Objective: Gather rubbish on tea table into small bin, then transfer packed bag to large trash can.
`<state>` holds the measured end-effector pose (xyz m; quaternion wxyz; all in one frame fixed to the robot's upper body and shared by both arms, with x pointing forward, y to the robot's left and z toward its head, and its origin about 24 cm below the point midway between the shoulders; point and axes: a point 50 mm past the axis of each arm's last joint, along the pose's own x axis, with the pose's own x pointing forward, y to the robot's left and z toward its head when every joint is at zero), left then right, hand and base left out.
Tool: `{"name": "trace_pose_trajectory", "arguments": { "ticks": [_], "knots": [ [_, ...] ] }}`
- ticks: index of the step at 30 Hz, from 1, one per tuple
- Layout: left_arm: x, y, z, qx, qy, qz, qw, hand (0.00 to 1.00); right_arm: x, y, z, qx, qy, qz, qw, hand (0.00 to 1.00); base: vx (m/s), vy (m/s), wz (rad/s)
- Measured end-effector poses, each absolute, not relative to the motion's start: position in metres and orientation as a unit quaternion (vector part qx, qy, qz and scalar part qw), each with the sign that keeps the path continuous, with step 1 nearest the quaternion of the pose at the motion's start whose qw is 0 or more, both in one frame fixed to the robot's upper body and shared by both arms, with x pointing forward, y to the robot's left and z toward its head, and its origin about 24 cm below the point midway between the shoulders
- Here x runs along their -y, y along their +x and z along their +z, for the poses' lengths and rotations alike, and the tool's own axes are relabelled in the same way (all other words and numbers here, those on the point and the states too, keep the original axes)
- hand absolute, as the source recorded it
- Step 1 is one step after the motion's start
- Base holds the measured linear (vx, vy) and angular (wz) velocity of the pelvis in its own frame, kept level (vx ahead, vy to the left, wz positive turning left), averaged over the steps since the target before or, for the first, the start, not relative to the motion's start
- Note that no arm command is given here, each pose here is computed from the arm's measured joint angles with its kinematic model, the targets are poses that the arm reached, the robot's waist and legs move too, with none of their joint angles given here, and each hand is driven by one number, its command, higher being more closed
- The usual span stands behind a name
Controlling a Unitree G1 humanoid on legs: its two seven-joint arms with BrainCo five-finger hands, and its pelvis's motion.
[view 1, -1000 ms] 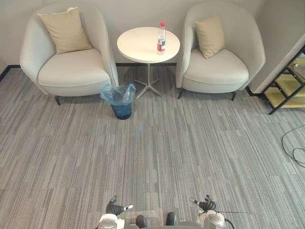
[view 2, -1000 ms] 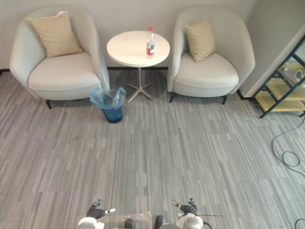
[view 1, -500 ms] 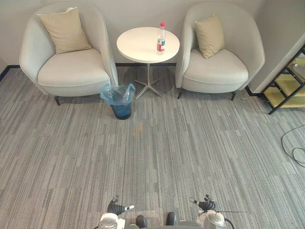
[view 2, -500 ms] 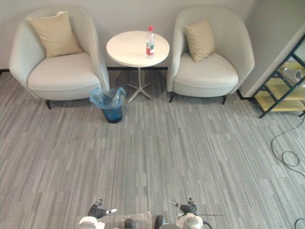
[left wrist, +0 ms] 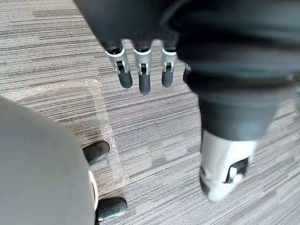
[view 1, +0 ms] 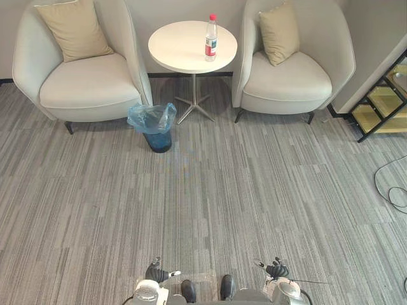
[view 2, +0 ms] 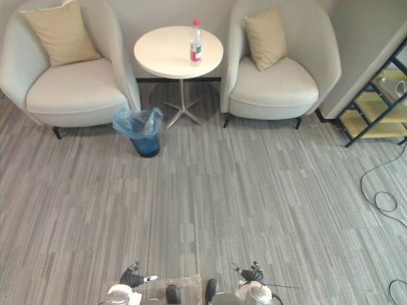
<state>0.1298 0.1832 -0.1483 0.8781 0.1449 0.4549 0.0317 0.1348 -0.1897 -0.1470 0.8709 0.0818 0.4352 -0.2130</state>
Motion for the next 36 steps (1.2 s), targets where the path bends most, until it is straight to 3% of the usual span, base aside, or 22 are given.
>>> {"name": "trace_pose_trajectory", "arguments": {
  "ticks": [10, 24, 31, 36],
  "knots": [
    [-0.174, 0.154, -0.135, -0.410, 0.090, 0.064, 0.905, 0.00, 0.200, 0.126, -0.147, -0.430, 0.105, -0.249, 0.861, 0.00, 0.22, -0.007, -0.21],
    [-0.178, 0.146, -0.140, -0.430, 0.084, 0.075, 0.896, 0.00, 0.196, 0.131, -0.145, -0.433, 0.082, -0.217, 0.871, 0.00, 0.40, 0.158, -0.34],
    [-0.171, 0.139, -0.144, -0.442, 0.077, 0.071, 0.891, 0.00, 0.197, 0.137, -0.139, -0.409, 0.081, -0.212, 0.884, 0.00, 0.43, -0.216, 0.30],
    [-0.146, 0.139, -0.147, -0.450, 0.034, 0.069, 0.890, 0.00, 0.211, 0.137, -0.137, -0.405, 0.076, -0.223, 0.884, 0.00, 0.37, -0.247, 0.25]
  ]
}}
